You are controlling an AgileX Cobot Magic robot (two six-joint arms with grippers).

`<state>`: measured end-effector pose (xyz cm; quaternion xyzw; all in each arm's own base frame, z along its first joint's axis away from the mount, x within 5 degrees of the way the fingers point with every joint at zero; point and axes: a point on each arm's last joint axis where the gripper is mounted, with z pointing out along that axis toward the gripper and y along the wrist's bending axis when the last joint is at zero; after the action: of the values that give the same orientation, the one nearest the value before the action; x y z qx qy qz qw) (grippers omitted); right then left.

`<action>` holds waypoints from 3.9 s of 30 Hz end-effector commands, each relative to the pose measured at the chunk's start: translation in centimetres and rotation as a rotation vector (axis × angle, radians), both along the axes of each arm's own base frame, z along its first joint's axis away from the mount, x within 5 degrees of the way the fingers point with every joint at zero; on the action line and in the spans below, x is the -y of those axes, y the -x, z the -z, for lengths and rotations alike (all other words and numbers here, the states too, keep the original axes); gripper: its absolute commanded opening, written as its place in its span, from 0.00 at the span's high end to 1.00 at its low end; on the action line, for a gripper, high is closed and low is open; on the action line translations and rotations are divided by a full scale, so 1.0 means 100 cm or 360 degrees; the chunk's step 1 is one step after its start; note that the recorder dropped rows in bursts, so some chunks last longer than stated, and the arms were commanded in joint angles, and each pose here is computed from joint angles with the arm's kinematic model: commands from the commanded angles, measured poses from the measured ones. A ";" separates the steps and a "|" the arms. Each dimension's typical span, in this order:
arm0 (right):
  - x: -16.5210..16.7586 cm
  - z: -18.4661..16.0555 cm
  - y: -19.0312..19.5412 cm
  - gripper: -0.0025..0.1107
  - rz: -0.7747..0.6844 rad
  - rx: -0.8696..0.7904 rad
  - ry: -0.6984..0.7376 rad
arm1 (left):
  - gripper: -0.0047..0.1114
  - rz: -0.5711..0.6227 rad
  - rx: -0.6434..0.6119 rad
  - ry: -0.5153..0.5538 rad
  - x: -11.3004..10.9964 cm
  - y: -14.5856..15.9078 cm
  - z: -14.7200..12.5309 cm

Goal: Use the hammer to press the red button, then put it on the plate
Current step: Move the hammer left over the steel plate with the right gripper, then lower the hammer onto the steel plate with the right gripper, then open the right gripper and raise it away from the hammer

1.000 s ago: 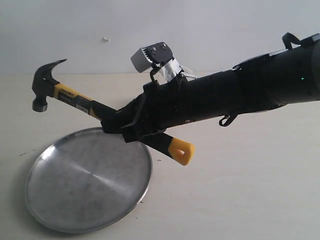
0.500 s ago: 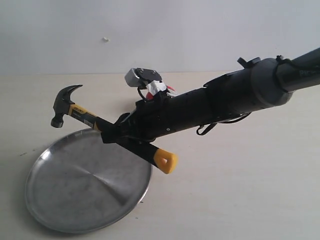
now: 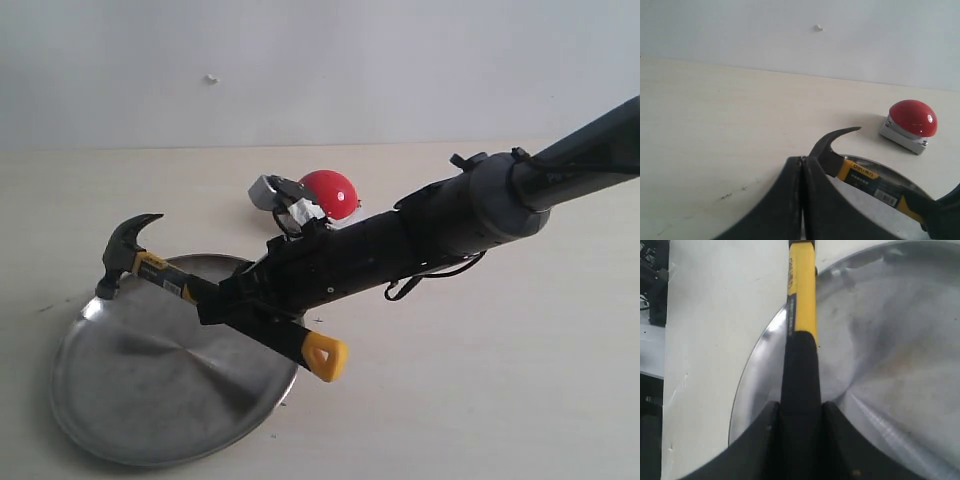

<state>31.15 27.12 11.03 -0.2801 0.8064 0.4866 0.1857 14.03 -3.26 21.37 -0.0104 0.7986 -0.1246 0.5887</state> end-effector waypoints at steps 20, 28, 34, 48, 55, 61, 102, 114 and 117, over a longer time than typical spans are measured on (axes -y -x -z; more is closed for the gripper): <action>-0.002 0.006 -0.004 0.98 -0.0069 0.0129 -0.0056 | 0.96 -0.0003 0.0014 0.0002 0.000 0.001 0.000; -0.001 0.008 -0.005 0.98 -0.0048 0.0139 -0.0027 | 0.96 -0.0003 0.0014 0.0002 0.000 0.001 0.000; -0.001 0.008 -0.005 0.98 -0.0034 0.0116 -0.0025 | 0.96 -0.0003 0.0014 0.0002 0.000 0.001 0.000; 0.000 0.010 -0.008 0.97 0.0022 0.0086 0.0018 | 0.96 -0.0003 0.0014 0.0002 0.000 0.001 0.000; 0.000 0.010 -0.008 0.78 0.0031 0.0079 0.0024 | 0.96 -0.0003 0.0014 0.0002 0.000 0.001 0.000; 0.000 0.011 -0.008 0.61 0.0039 0.0083 0.0034 | 0.96 -0.0003 0.0014 0.0002 0.000 0.001 0.000; 0.126 -0.163 0.062 0.98 0.1004 0.1046 0.0612 | 0.96 -0.0003 0.0014 0.0002 0.000 0.001 0.000; 0.160 -0.186 0.116 0.98 0.1144 0.1121 0.0432 | 0.96 -0.0003 0.0014 0.0002 0.000 0.001 0.000; 0.162 -0.189 0.119 0.98 0.1152 0.1136 0.0412 | 0.96 -0.0003 0.0014 0.0002 0.000 0.001 0.000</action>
<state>19.58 11.16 29.67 -0.1556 0.7956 0.1609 0.5630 14.03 -3.26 21.37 -0.0104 0.7986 -0.1246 0.5887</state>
